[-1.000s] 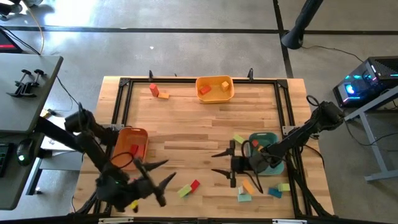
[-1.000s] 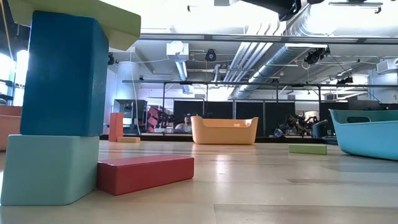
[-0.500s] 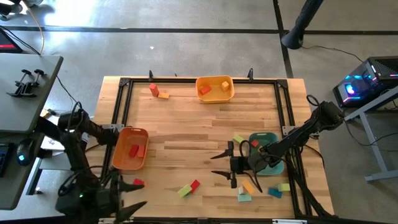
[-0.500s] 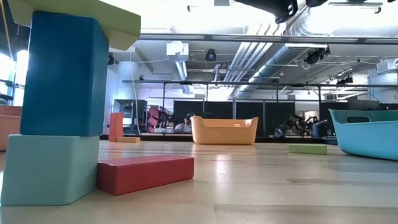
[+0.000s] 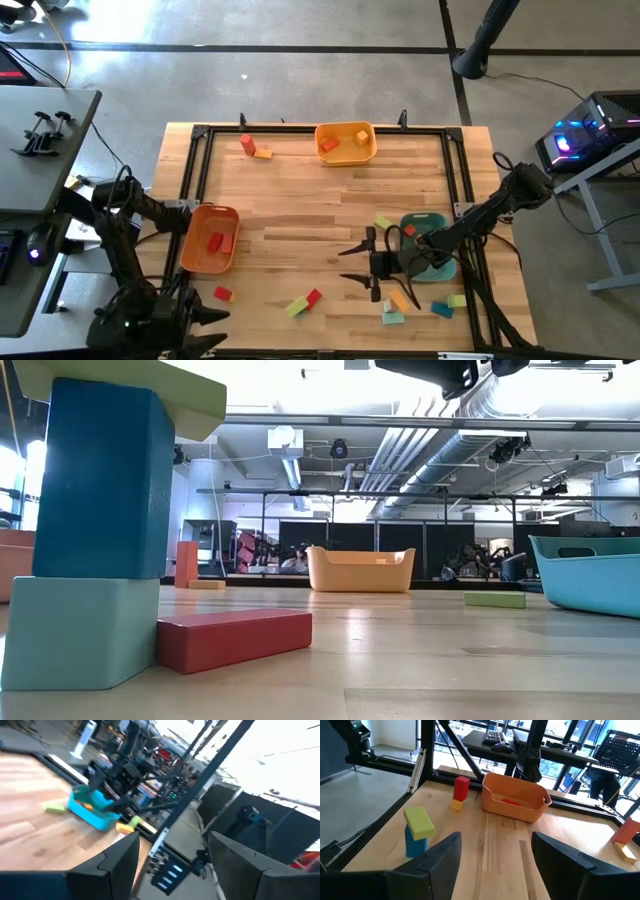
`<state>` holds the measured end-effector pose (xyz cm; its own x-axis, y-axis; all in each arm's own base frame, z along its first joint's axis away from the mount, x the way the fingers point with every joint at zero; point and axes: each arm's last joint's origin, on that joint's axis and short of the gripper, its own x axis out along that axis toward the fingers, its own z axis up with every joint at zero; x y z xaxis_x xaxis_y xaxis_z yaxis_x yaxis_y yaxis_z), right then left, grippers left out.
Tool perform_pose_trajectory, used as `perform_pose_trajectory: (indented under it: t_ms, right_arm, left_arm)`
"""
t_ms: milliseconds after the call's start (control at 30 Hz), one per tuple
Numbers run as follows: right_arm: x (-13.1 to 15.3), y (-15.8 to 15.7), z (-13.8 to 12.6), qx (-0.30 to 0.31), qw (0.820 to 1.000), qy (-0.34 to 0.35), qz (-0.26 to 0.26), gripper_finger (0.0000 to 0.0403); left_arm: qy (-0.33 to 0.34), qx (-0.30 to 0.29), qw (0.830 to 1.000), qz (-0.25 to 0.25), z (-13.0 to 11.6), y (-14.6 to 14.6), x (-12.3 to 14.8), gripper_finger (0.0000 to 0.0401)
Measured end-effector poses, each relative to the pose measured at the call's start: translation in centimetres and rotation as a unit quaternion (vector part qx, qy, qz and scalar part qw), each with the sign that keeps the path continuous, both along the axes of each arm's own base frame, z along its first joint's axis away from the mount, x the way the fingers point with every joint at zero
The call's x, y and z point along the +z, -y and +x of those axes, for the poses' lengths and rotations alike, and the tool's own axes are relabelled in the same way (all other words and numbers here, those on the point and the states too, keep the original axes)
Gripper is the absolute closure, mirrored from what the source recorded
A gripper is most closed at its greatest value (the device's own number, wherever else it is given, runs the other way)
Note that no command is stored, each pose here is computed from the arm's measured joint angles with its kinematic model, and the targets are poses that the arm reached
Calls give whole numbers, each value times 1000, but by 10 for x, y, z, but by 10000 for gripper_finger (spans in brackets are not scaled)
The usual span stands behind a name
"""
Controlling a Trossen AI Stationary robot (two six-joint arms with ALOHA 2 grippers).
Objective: Sort blocks by size
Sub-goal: Put the green medium block into the orange bin
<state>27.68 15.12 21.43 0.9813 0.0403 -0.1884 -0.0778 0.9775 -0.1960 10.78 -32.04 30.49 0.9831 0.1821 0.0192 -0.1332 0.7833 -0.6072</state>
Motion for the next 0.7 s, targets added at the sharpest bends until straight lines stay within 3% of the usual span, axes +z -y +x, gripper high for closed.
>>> perform_pose_trajectory:
  t_ms: [167,400,567,700]
  right_arm:
    - [0,4,2,-7,1000,0,0,164]
    - [0,8,5,-2,1000,0,5,164]
    - [0,9,5,2,1000,0,7,164]
    - [-1,9,5,1,1000,-5,7,164]
  left_arm:
    - [7,-38,999,-24,7,0,-18,179]
    - [-49,-128,989,-63,45,-9,-46,179]
    - [-176,-205,955,-122,75,-33,-60,183]
    - [-301,-231,911,-163,93,-52,-75,197]
